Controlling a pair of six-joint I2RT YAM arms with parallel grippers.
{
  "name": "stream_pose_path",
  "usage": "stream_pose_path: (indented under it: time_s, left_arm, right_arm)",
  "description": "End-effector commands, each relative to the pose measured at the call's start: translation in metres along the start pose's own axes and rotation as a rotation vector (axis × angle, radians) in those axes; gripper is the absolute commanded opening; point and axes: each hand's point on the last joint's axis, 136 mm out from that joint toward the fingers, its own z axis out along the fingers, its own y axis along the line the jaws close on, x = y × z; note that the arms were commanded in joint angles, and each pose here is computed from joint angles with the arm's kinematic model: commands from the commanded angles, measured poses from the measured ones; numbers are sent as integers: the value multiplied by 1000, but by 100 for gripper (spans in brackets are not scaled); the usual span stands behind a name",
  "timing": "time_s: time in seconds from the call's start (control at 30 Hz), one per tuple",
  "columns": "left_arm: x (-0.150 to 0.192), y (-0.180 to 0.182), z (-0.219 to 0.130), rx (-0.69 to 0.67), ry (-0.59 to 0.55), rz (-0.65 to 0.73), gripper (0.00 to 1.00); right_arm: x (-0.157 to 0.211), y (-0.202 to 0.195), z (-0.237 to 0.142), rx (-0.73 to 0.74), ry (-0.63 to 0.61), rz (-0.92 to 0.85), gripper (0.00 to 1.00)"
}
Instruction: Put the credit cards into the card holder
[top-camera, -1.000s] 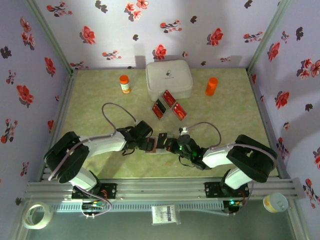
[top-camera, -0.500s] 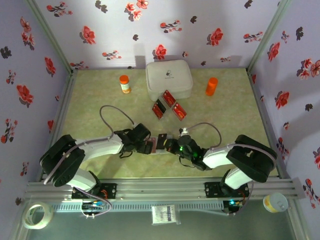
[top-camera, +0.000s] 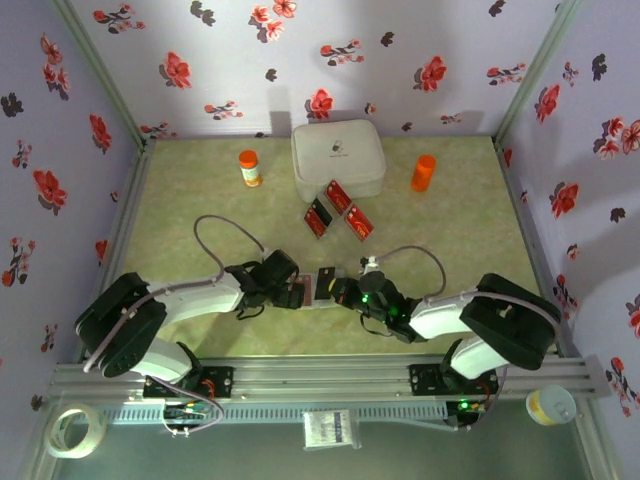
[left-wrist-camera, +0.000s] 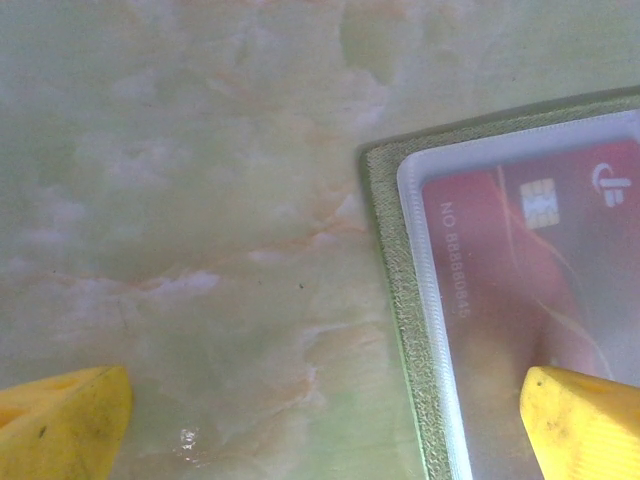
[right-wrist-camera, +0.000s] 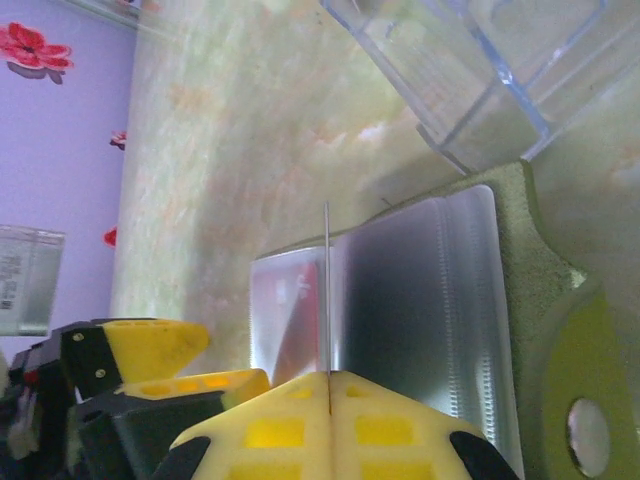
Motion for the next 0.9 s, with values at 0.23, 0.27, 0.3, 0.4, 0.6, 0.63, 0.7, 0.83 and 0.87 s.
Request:
stream_pose_path:
  time_s: [0.23, 0.27, 0.3, 0.4, 0.6, 0.63, 0.7, 0.83, 0.87]
  left_arm:
    - [23, 18, 4, -68, 58, 13, 100]
    - [23, 18, 5, -67, 60, 13, 100]
    - [23, 18, 5, -67, 59, 12, 100]
    - [25, 18, 5, -69, 62, 11, 100]
    - [26, 20, 6, -72, 65, 11, 100]
    - [26, 20, 6, -72, 65, 12, 100]
    - [25, 19, 6, -71, 62, 9, 100]
    - [25, 19, 6, -69, 62, 7, 100]
    - [25, 19, 6, -70, 61, 8, 100]
  right_arm:
    - [-15, 7, -8, 16, -73, -87, 0]
    - [-16, 8, -7, 12, -75, -88, 0]
    - [-17, 8, -6, 9, -79, -89, 0]
    - [-16, 10, -3, -2, -79, -91, 0]
    - [-15, 16, 6, -35, -79, -85, 0]
    - [-14, 16, 7, -38, -77, -84, 0]
    - [-14, 18, 9, -45, -74, -82, 0]
    - [-13, 17, 11, -48, -74, -76, 0]
    - [-13, 17, 12, -47, -74, -76, 0]
